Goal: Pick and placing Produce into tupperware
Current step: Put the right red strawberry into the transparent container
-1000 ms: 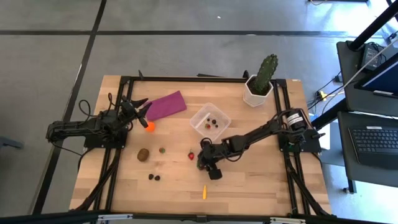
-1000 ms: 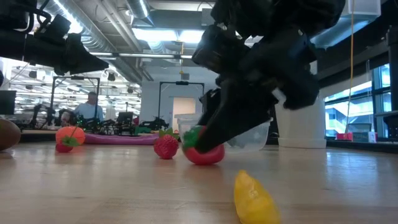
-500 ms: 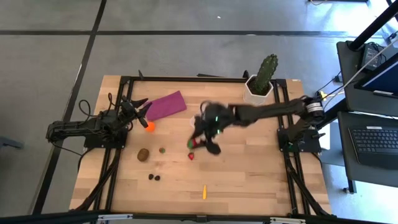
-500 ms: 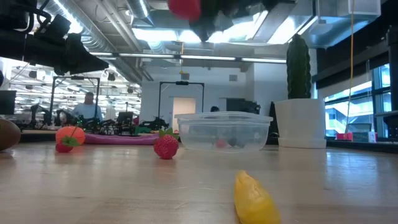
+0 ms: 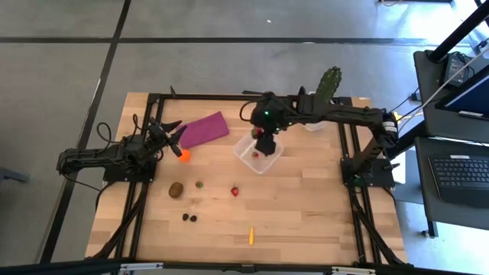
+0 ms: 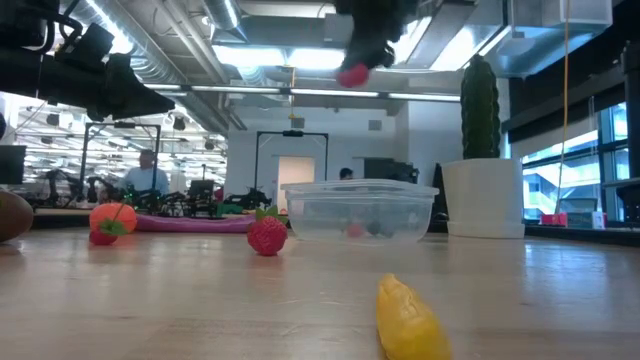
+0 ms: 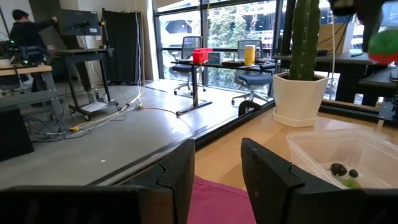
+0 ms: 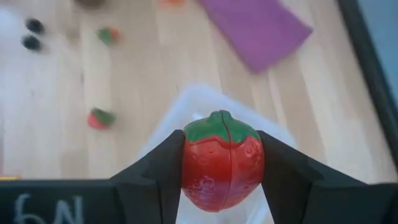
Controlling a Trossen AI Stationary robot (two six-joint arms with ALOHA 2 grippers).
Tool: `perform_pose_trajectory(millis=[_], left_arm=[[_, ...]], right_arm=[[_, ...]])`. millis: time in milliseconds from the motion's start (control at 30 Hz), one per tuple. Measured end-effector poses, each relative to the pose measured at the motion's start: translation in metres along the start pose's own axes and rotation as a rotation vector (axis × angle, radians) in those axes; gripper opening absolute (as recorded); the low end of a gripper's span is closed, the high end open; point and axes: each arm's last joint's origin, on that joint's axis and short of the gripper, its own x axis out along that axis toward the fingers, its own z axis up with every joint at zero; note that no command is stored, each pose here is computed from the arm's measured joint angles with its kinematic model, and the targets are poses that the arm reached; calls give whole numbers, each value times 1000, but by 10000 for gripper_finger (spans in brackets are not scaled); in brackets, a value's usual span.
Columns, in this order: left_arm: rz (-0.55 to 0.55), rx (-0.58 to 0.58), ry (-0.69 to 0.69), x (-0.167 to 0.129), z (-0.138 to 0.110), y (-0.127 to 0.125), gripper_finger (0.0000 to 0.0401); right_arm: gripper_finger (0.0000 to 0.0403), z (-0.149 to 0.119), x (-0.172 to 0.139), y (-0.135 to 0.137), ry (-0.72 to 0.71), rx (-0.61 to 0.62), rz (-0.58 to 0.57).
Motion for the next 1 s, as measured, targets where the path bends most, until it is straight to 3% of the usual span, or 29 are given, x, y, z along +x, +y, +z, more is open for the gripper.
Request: perform_pose_trajectory(millis=[167, 467, 767, 1000], left_arm=[[4, 0, 0, 0, 0, 0, 124], [12, 0, 0, 0, 0, 0, 124], [14, 0, 0, 0, 0, 0, 124], [15, 0, 0, 0, 0, 0, 124]], right_arm=[[177, -24, 40, -13, 127, 13, -17], [177, -77, 112, -13, 310, 15, 1], [177, -101, 137, -13, 338, 19, 4], [187, -101, 138, -13, 320, 17, 5]])
